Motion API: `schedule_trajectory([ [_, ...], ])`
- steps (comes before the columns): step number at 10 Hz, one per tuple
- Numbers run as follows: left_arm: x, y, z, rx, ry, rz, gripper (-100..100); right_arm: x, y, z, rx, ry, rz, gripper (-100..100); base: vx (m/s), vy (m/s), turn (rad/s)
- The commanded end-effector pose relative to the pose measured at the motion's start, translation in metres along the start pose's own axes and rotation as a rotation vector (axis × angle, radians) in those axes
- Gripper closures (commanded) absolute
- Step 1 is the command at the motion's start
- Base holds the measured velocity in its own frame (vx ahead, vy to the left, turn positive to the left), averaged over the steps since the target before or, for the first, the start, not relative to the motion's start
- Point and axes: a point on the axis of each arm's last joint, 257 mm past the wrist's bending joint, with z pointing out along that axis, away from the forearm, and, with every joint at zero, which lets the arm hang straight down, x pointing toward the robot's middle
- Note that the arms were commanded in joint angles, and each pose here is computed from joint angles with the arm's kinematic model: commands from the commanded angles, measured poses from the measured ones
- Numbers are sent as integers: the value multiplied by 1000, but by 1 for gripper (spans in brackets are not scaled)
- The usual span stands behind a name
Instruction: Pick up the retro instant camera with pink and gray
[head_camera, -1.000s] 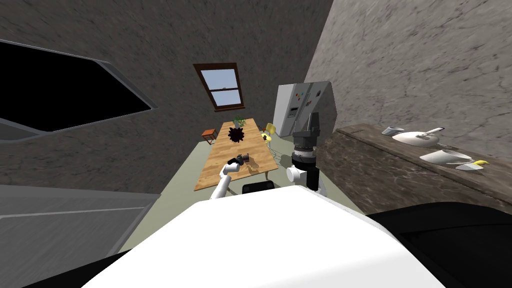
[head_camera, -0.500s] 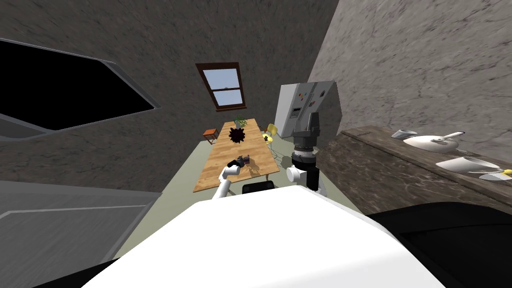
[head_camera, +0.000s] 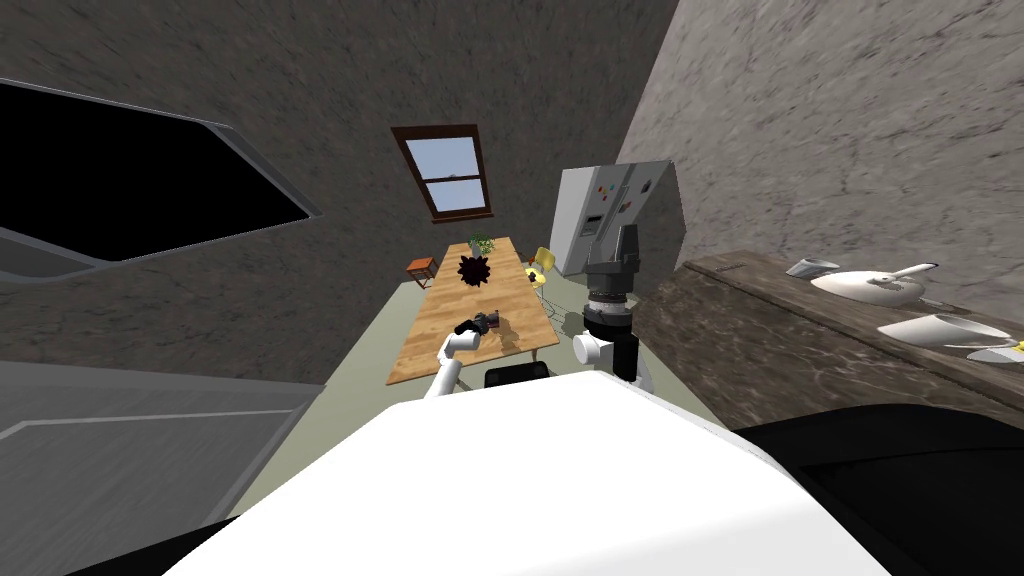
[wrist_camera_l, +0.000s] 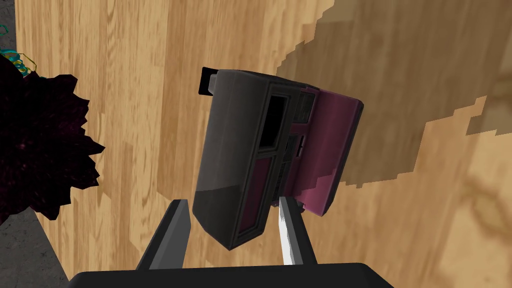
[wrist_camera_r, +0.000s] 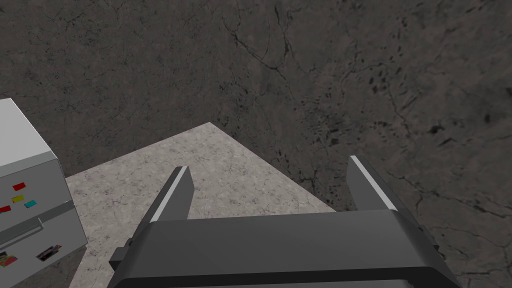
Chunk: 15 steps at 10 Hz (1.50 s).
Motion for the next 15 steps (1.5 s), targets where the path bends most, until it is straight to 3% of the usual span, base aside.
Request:
schedule_trajectory([
  [1, 0, 0, 0, 0, 0, 0, 100, 0, 0, 0, 0, 0, 0, 0, 0, 0, 0],
  [2, 0, 0, 0, 0, 0, 0, 0, 0, 0, 0, 0, 0, 0, 0, 0, 0, 0],
  [3, -2, -17, 7, 25, -1, -3, 100, 0, 0, 0, 0, 0, 0, 0, -47, 19, -100],
  [4, -7, -31, 12, 47, -7, -13, 100, 0, 0, 0, 0, 0, 0, 0, -150, 62, -148],
  [5, -9, -25, 19, 24, -15, -8, 100, 0, 0, 0, 0, 0, 0, 0, -112, 36, -61],
  [6, -10, -47, 22, 58, -14, -15, 100, 0, 0, 0, 0, 0, 0, 0, -92, 7, -59],
  [8, -16, -32, 29, 21, -28, -14, 100, 0, 0, 0, 0, 0, 0, 0, -49, 8, -17],
  [9, -14, -58, 31, 62, -24, -21, 100, 0, 0, 0, 0, 0, 0, 0, -57, 19, -75],
  [11, -20, -43, 38, 24, -39, -21, 100, 0, 0, 0, 0, 0, 0, 0, -44, 7, -27],
  [12, -18, -69, 40, 65, -33, -29, 100, 0, 0, 0, 0, 0, 0, 0, -72, 7, -80],
  [14, -24, -54, 45, 28, -48, -29, 100, 0, 0, 0, 0, 0, 0, 0, -50, 12, -18],
  [15, -21, -78, 48, 61, -44, -37, 100, 0, 0, 0, 0, 0, 0, 0, -53, 5, -60],
])
